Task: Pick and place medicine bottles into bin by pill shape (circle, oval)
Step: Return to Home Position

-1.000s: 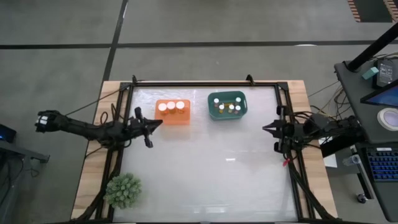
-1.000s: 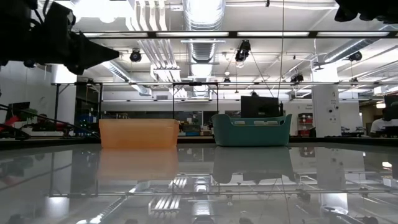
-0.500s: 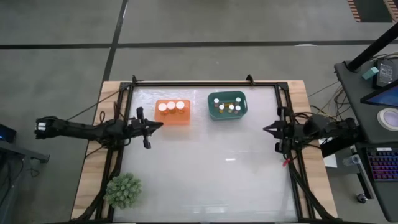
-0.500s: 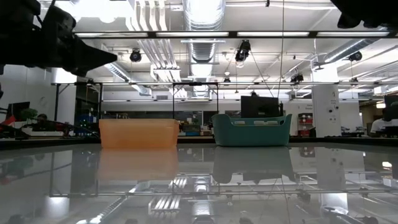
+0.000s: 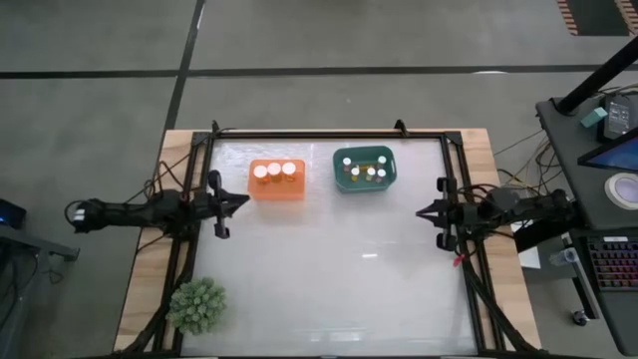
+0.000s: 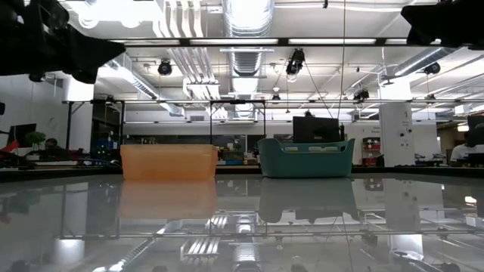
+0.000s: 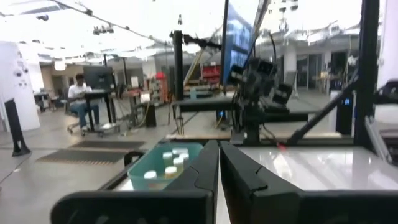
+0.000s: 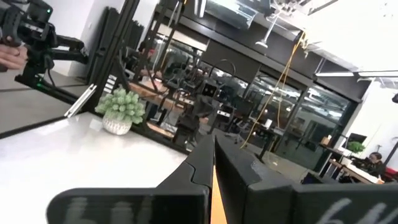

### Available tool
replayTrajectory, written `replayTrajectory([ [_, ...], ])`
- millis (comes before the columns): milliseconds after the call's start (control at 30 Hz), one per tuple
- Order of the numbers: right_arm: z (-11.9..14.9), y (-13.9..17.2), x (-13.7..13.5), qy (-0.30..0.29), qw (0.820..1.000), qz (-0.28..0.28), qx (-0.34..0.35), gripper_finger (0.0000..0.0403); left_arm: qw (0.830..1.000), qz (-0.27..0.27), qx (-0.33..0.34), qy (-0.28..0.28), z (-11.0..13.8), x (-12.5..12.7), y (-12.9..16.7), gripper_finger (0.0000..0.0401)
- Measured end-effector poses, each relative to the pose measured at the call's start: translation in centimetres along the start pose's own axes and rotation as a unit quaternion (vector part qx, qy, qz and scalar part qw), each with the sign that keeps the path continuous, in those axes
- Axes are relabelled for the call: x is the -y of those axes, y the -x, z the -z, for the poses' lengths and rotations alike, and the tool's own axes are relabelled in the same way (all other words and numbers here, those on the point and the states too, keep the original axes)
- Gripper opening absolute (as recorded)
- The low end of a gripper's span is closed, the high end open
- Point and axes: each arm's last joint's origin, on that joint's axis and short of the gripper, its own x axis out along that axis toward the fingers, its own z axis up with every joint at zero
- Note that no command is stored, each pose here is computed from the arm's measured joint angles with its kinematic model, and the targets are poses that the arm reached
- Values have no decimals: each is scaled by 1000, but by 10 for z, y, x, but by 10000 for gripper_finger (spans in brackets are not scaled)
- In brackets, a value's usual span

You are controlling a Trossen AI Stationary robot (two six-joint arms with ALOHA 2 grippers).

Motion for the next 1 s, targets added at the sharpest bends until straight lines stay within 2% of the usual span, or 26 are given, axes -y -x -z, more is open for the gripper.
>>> replayTrajectory([
  [200, 6, -1, -3, 2, 1000, -6, -12, 9, 999, -3, 33, 4, -6, -2, 5, 0],
  [300, 16, -1, -8, -15, 999, -12, -27, 9, 999, -3, 33, 4, -6, -2, 5, 0],
  [433, 27, -2, -13, -69, 997, -13, -40, 9, 1000, -2, 30, 4, -5, -1, 4, 0],
  [600, 33, -2, -14, -138, 987, 23, -73, 9, 1000, -6, 24, 3, -4, -1, 3, 0],
  [1000, 39, -3, -17, -130, 985, 10, -110, 9, 1000, -5, 9, 0, -1, -1, 1, 0],
])
